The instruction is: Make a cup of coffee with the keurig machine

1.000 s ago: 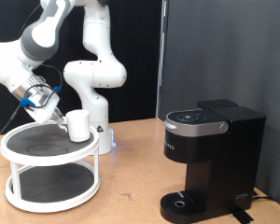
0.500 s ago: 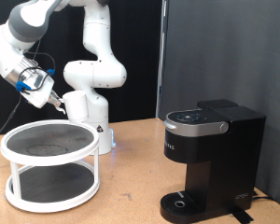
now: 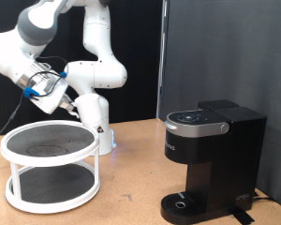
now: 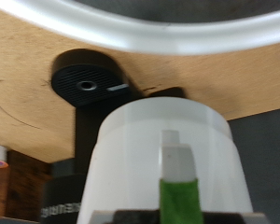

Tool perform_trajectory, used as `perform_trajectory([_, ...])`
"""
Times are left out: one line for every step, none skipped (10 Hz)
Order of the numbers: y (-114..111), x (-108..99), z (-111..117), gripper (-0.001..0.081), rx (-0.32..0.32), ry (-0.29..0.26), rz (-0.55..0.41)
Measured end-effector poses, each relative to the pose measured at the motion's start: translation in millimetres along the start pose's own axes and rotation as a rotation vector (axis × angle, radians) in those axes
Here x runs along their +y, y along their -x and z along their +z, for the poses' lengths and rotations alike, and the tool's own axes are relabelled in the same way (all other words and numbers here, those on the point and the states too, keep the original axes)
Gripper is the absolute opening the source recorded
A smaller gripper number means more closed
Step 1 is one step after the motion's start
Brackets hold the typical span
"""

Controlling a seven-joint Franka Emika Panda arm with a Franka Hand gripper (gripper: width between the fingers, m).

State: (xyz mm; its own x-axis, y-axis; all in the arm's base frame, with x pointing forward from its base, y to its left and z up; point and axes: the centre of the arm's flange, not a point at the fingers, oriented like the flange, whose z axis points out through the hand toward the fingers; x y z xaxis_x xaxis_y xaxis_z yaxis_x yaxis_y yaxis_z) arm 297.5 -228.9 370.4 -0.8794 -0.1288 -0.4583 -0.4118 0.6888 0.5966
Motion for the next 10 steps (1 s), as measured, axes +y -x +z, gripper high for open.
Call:
perform_trajectory([13,1,12,0.0007,-0.011,-0.033,0.021])
perform_trajectory([26,3,24,0.0007,-0.019,-0.064,0.032])
perform_trajectory([39,6,36,0.0007,-0.028,-0.086,0.035])
perform_trajectory([51,10,47,0.0007,-0.037,-0.1,0.037])
perform_trajectory([63,15,58,0.0007,-0.045,-0.109,0.035])
perform_trajectory([73,20,69,0.0007,-0.05,-0.114,0.026])
perform_trajectory([84,27,80,0.0007,-0.058,-0.118,-0.003])
perform_trajectory([90,30,86,0.0007,-0.06,-0.128,-0.024])
perform_trajectory([88,29,85,0.0007,-0.061,-0.128,-0.019])
perform_trajectory([87,29,85,0.0007,-0.061,-0.118,-0.008])
